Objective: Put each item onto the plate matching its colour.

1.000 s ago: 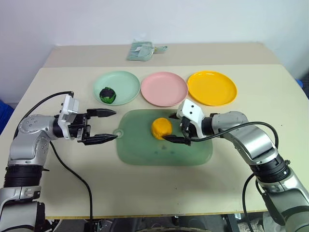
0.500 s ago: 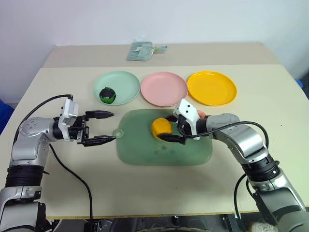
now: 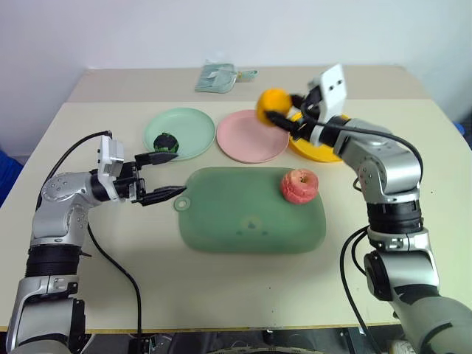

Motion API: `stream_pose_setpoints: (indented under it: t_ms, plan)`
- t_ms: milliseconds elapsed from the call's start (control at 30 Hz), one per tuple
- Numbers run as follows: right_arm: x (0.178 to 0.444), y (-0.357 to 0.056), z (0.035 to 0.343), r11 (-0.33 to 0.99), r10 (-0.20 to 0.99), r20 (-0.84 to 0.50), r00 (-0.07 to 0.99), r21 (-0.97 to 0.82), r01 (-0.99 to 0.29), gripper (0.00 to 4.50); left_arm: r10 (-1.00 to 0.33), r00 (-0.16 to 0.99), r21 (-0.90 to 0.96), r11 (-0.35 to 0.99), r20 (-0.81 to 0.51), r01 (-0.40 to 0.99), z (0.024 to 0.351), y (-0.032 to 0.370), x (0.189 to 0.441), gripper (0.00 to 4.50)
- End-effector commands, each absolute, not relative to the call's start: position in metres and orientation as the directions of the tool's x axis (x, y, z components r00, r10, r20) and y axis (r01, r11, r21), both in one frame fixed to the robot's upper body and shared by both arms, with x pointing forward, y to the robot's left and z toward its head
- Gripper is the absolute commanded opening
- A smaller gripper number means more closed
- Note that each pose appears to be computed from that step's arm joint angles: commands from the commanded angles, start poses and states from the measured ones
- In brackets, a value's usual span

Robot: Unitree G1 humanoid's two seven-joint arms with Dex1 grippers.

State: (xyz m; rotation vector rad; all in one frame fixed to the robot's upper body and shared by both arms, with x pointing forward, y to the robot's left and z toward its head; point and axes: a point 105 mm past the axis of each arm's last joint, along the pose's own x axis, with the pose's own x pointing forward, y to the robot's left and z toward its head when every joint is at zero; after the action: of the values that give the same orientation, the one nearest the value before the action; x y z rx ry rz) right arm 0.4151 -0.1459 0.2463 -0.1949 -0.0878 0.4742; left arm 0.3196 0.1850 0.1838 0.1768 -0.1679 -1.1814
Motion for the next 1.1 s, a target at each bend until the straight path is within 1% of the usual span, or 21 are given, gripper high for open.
stream_pose_setpoints:
  t_ms: [33, 67, 100, 167, 200, 233, 300, 333, 400, 467, 500, 533, 567, 600, 667, 767, 833, 867, 933, 1000, 1100]
  plan:
    - [0.435, -0.202, 0.25, 0.95, 0.184, 0.071, 0.98, -0.27, -0.158, 2.83, -0.891, 0.445, 0.285, 0.451, 0.091, 0.845, 0.199, 0.18, 0.334, 4.5]
    - [0.439, -0.212, 0.245, 0.951, 0.137, 0.055, 0.989, -0.287, -0.115, 2.83, -0.886, 0.453, 0.275, 0.463, 0.101, 0.843, 0.201, 0.178, 0.337, 4.5]
    - [0.441, -0.217, 0.239, 0.95, 0.118, 0.039, 0.992, -0.295, -0.102, 2.83, -0.889, 0.446, 0.281, 0.457, 0.105, 0.844, 0.202, 0.176, 0.336, 4.5]
    - [0.443, -0.219, 0.227, 0.968, 0.126, 0.005, 0.992, -0.22, -0.121, 2.83, -0.898, 0.429, 0.279, 0.439, 0.099, 0.854, 0.2, 0.173, 0.334, 4.5]
    - [0.443, -0.217, 0.222, 0.964, 0.143, -0.012, 0.99, -0.223, -0.142, 3.23, -0.904, 0.418, 0.288, 0.426, 0.091, 0.858, 0.199, 0.171, 0.332, 4.5]
    - [0.443, -0.217, 0.219, 0.96, 0.143, -0.025, 0.989, -0.24, -0.145, 3.72, -0.907, 0.412, 0.293, 0.419, 0.086, 0.86, 0.199, 0.17, 0.331, 4.5]
    - [0.442, -0.213, 0.221, 0.962, 0.153, -0.02, 0.988, -0.226, -0.153, 4.48, -0.907, 0.412, 0.295, 0.417, 0.082, 0.86, 0.199, 0.171, 0.33, 4.5]
    - [0.441, -0.209, 0.227, 0.966, 0.168, -0.001, 0.986, -0.201, -0.165, 4.48, -0.912, 0.402, 0.287, 0.409, 0.086, 0.866, 0.2, 0.171, 0.329, 4.5]
    - [0.438, -0.201, 0.246, 0.968, 0.218, 0.079, 0.973, -0.148, -0.204, 4.48, -0.92, 0.381, 0.274, 0.391, 0.091, 0.879, 0.203, 0.172, 0.324, 4.5]
    - [0.424, -0.184, 0.268, 0.935, 0.354, 0.171, 0.919, -0.097, -0.342, 4.48, -0.929, 0.355, 0.255, 0.371, 0.106, 0.893, 0.207, 0.173, 0.319, 4.5]
    - [0.411, -0.17, 0.273, 0.884, 0.467, 0.178, 0.866, -0.108, -0.455, 4.48, -0.931, 0.345, 0.239, 0.364, 0.117, 0.9, 0.21, 0.173, 0.317, 4.5]
    - [0.397, -0.157, 0.27, 0.824, 0.566, 0.144, 0.812, -0.126, -0.552, 4.48, -0.936, 0.329, 0.222, 0.35, 0.128, 0.91, 0.213, 0.173, 0.314, 4.5]
    - [0.379, -0.145, 0.265, 0.746, 0.662, 0.098, 0.743, -0.182, -0.64, 4.48, -0.94, 0.314, 0.211, 0.336, 0.133, 0.918, 0.215, 0.172, 0.31, 4.5]
    - [0.365, -0.138, 0.257, 0.683, 0.721, 0.046, 0.691, -0.212, -0.699, 4.48, -0.944, 0.302, 0.207, 0.325, 0.134, 0.923, 0.215, 0.17, 0.307, 4.5]
    - [0.344, -0.134, 0.243, 0.6, 0.786, -0.042, 0.617, -0.193, -0.777, 4.48, -0.954, 0.275, 0.196, 0.294, 0.122, 0.935, 0.213, 0.168, 0.301, 4.5]
    - [0.323, -0.141, 0.224, 0.534, 0.807, -0.179, 0.563, -0.185, -0.825, 4.48, -0.967, 0.238, 0.166, 0.251, 0.096, 0.954, 0.208, 0.164, 0.293, 4.5]
    - [0.315, -0.151, 0.206, 0.49, 0.782, -0.301, 0.546, -0.245, -0.837, 4.48, -0.975, 0.216, 0.142, 0.22, 0.044, 0.965, 0.2, 0.163, 0.288, 4.5]
    - [0.312, -0.156, 0.198, 0.479, 0.768, -0.352, 0.535, -0.24, -0.844, 4.48, -0.979, 0.202, 0.13, 0.203, 0.021, 0.971, 0.197, 0.163, 0.285, 4.5]
    - [0.311, -0.161, 0.189, 0.475, 0.746, -0.399, 0.532, -0.24, -0.846, 4.48, -0.986, 0.165, 0.103, 0.162, -0.023, 0.981, 0.189, 0.162, 0.278, 4.5]
    - [0.317, -0.165, 0.184, 0.503, 0.725, -0.399, 0.561, -0.248, -0.828, 4.48, -0.986, 0.162, 0.108, 0.157, -0.032, 0.982, 0.186, 0.16, 0.278, 4.5]
    - [0.322, -0.171, 0.168, 0.512, 0.68, -0.453, 0.576, -0.269, -0.816, 4.48, -0.986, 0.165, 0.111, 0.16, -0.034, 0.981, 0.187, 0.159, 0.279, 4.5]
